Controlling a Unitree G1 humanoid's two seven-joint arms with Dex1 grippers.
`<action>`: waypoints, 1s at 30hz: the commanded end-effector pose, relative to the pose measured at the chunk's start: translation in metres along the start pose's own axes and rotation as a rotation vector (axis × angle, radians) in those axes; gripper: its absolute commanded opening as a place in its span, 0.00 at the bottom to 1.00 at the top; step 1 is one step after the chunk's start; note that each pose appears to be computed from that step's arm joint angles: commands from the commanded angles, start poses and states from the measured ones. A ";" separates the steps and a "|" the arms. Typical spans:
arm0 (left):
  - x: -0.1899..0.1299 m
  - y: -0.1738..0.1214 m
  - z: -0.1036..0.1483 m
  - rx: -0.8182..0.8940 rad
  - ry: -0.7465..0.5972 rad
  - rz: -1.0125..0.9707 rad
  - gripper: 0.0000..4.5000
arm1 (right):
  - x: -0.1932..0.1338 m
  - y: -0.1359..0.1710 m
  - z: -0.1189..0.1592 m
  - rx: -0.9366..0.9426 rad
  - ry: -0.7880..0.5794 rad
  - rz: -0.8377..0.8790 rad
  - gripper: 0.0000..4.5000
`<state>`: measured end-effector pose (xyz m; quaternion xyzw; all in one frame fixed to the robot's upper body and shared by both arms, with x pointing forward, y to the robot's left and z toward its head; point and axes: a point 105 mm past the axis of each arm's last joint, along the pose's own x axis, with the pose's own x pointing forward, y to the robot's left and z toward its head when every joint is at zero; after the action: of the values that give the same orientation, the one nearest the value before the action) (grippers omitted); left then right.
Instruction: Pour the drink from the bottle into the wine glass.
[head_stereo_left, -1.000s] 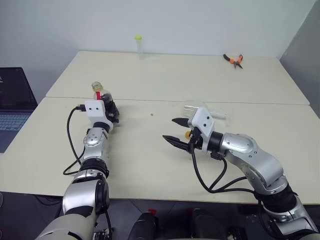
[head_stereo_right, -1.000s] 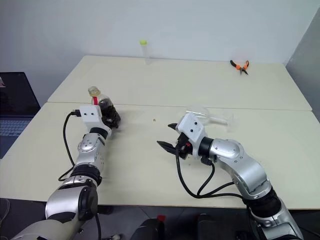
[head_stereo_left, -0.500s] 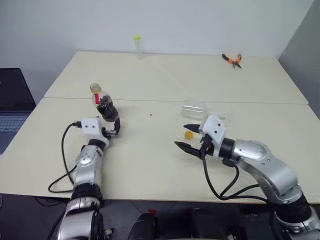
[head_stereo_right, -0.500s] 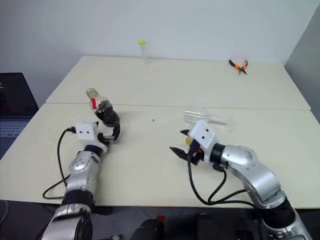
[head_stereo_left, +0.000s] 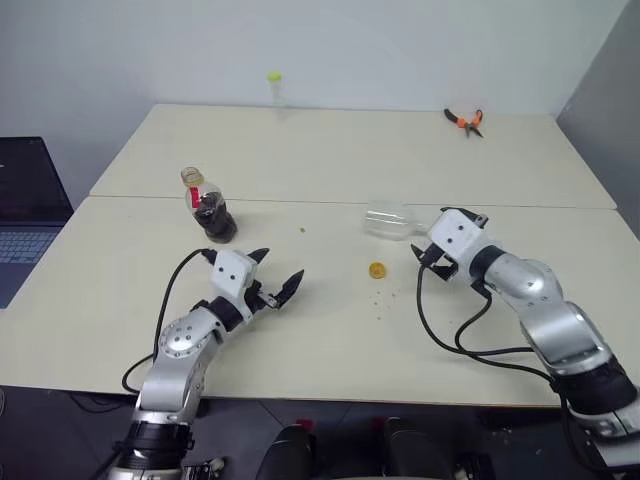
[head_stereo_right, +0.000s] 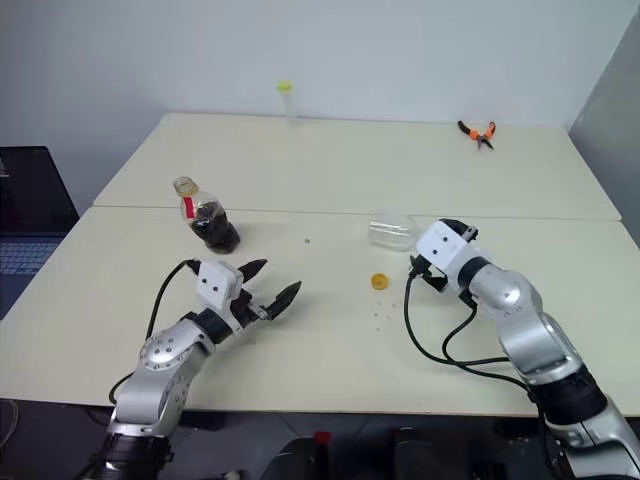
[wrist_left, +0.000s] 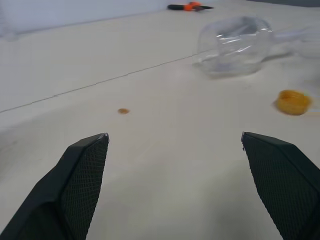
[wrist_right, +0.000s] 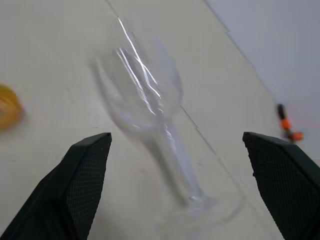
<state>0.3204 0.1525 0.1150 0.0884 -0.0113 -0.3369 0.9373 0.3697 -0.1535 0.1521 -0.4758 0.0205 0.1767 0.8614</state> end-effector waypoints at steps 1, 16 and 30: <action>0.002 -0.008 0.021 0.054 -0.036 -0.117 1.00 | 0.008 -0.015 0.005 -0.136 -0.013 -0.086 1.00; 0.019 -0.009 0.045 0.116 -0.067 -0.265 1.00 | 0.049 0.004 -0.013 -0.391 0.063 -0.127 0.96; 0.011 0.002 0.036 0.068 -0.050 -0.214 1.00 | 0.049 -0.003 -0.001 -0.338 0.012 -0.199 0.03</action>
<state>0.3277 0.1354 0.1420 0.1194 -0.0216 -0.4473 0.8861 0.4162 -0.1458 0.1173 -0.6272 -0.0086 0.1087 0.7712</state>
